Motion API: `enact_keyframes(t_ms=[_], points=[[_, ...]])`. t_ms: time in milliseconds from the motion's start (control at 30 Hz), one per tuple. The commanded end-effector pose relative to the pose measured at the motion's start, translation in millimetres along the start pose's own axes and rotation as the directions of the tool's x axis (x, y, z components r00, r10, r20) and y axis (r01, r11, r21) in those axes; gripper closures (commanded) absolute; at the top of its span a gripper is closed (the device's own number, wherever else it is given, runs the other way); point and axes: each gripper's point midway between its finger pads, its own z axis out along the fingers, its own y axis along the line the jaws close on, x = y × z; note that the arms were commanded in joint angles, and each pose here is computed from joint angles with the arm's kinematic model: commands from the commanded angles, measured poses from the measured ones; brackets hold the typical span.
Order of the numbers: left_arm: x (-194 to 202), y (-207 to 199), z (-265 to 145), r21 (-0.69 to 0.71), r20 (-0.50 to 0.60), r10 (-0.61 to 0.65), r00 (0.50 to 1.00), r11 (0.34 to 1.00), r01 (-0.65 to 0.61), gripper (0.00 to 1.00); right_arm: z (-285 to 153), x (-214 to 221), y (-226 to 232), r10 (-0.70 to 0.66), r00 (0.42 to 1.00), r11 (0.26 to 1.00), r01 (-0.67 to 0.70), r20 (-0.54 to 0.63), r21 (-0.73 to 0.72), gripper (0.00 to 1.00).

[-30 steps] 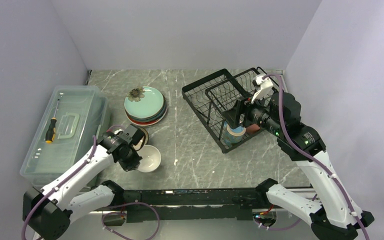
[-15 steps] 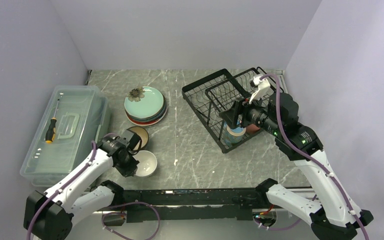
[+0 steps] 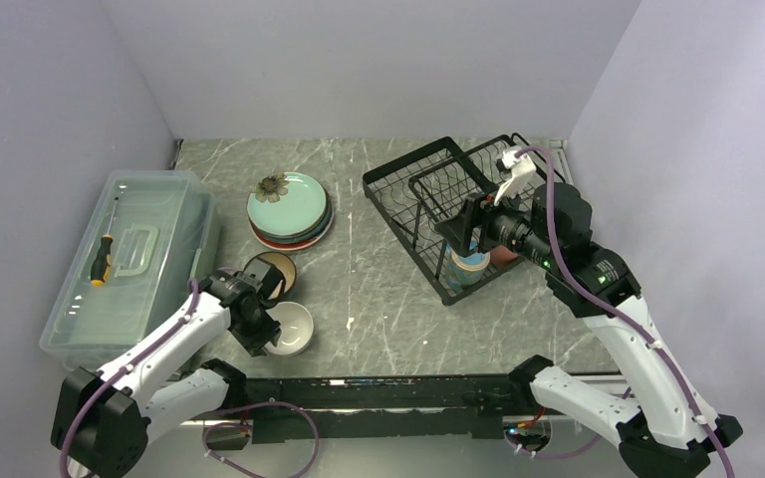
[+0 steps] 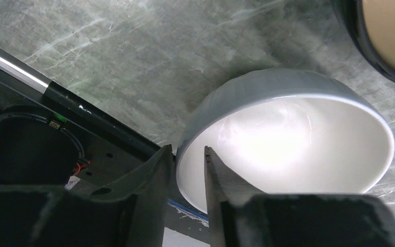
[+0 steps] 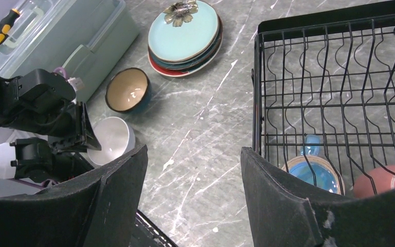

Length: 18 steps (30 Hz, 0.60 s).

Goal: Load the mixed dishes into the dish rack
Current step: Move the plate to the center of the board.

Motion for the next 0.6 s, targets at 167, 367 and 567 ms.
enact_keyframes(t_ms=[167, 367, 567], points=[[-8, -1, -22, 0.002, 0.022, 0.009, 1.0, 1.0, -0.009, 0.5, 2, -12, 8, -0.002, 0.999, 0.999, 0.003, 0.045, -0.039, 0.31], [-8, -4, -40, 0.05, 0.014, 0.055, 0.998, 0.997, -0.056, 0.41, 1, -14, 8, -0.004, 0.999, 0.999, 0.006, 0.05, -0.038, 0.31], [-23, -26, -80, 0.141, 0.062, 0.108, 0.992, 0.983, -0.116, 0.38, 4, -13, 9, -0.001, 0.999, 0.999, 0.003, 0.049, -0.045, 0.31]])
